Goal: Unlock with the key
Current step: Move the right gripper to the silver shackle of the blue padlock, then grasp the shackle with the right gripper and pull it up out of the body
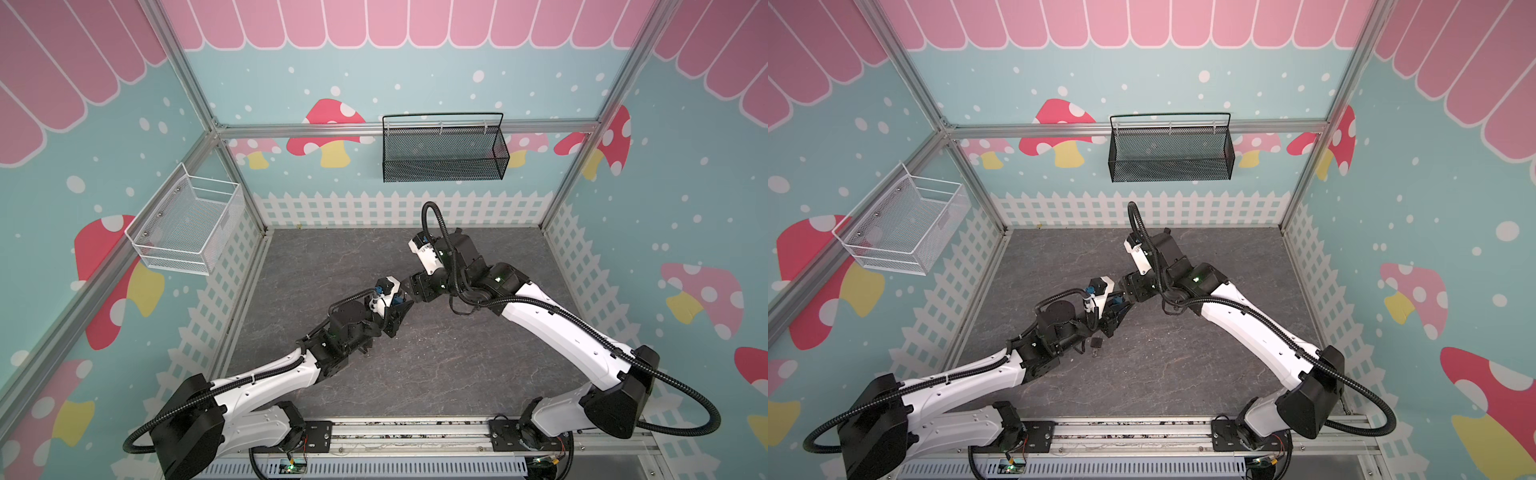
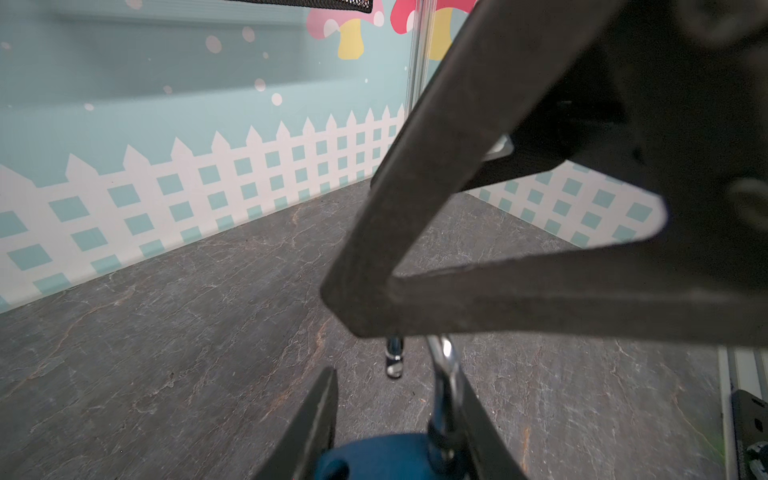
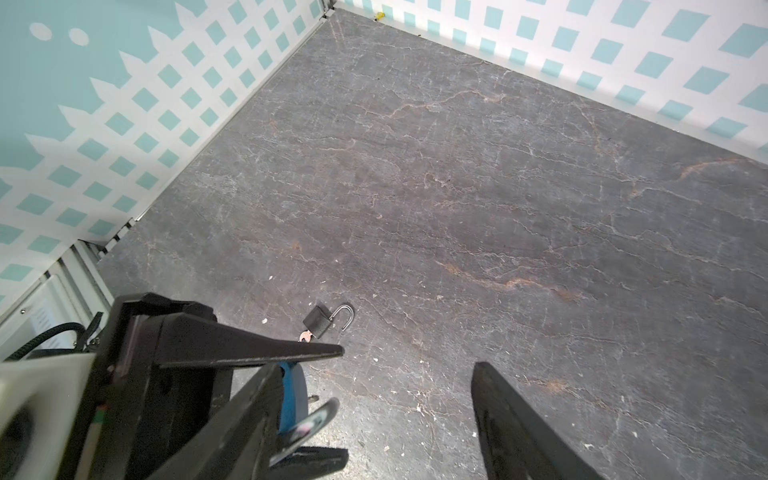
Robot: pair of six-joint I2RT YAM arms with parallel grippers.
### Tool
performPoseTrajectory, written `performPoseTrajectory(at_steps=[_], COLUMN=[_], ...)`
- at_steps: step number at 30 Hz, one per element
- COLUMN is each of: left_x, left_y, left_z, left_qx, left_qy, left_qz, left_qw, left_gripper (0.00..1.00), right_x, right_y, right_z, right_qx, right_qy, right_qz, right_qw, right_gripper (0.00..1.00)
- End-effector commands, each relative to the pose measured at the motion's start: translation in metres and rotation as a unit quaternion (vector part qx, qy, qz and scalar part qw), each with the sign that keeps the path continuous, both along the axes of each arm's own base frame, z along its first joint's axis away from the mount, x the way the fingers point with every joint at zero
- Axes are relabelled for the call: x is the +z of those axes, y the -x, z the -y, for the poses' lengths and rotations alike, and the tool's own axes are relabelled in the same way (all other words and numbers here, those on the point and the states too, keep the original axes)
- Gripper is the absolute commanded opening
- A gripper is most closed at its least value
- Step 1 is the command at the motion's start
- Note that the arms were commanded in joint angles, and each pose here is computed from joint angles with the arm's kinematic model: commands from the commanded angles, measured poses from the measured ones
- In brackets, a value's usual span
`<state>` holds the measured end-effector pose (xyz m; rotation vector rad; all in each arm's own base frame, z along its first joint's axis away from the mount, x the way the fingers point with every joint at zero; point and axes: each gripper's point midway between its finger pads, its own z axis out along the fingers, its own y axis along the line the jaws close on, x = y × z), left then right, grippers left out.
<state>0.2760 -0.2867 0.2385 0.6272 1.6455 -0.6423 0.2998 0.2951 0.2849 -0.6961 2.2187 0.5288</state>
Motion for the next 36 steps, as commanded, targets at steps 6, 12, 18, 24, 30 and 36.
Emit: performPoseTrajectory(at_steps=[6, 12, 18, 24, 30, 36], left_x=[0.027, 0.033, 0.037, 0.04, 0.041, 0.044], left_y=[0.004, 0.007, 0.008, 0.013, 0.012, 0.005], left_z=[-0.003, -0.004, -0.005, -0.003, -0.001, -0.003], left_qx=[-0.004, -0.005, -0.009, -0.024, -0.027, -0.009], left_qy=[0.016, 0.023, 0.027, 0.026, 0.021, 0.035], left_qz=[0.047, 0.055, 0.06, 0.066, 0.058, 0.056], left_qw=[0.999, 0.998, 0.998, 0.997, 0.998, 0.998], left_gripper=[0.0, 0.0, 0.0, 0.0, 0.0, 0.0], right_x=[-0.008, -0.007, 0.001, 0.033, 0.045, 0.039], right_y=[0.001, 0.011, 0.03, 0.037, 0.056, 0.053], right_z=[0.019, 0.019, 0.017, 0.028, 0.008, -0.006], right_qx=[-0.002, 0.026, 0.066, 0.101, 0.178, 0.19], right_qy=[0.063, 0.058, 0.033, -0.055, -0.14, -0.175], right_qz=[0.002, -0.003, -0.003, 0.027, 0.032, 0.009], right_qw=[0.998, 0.998, 0.997, 0.993, 0.973, 0.966], right_gripper=[0.76, 0.76, 0.74, 0.73, 0.73, 0.67])
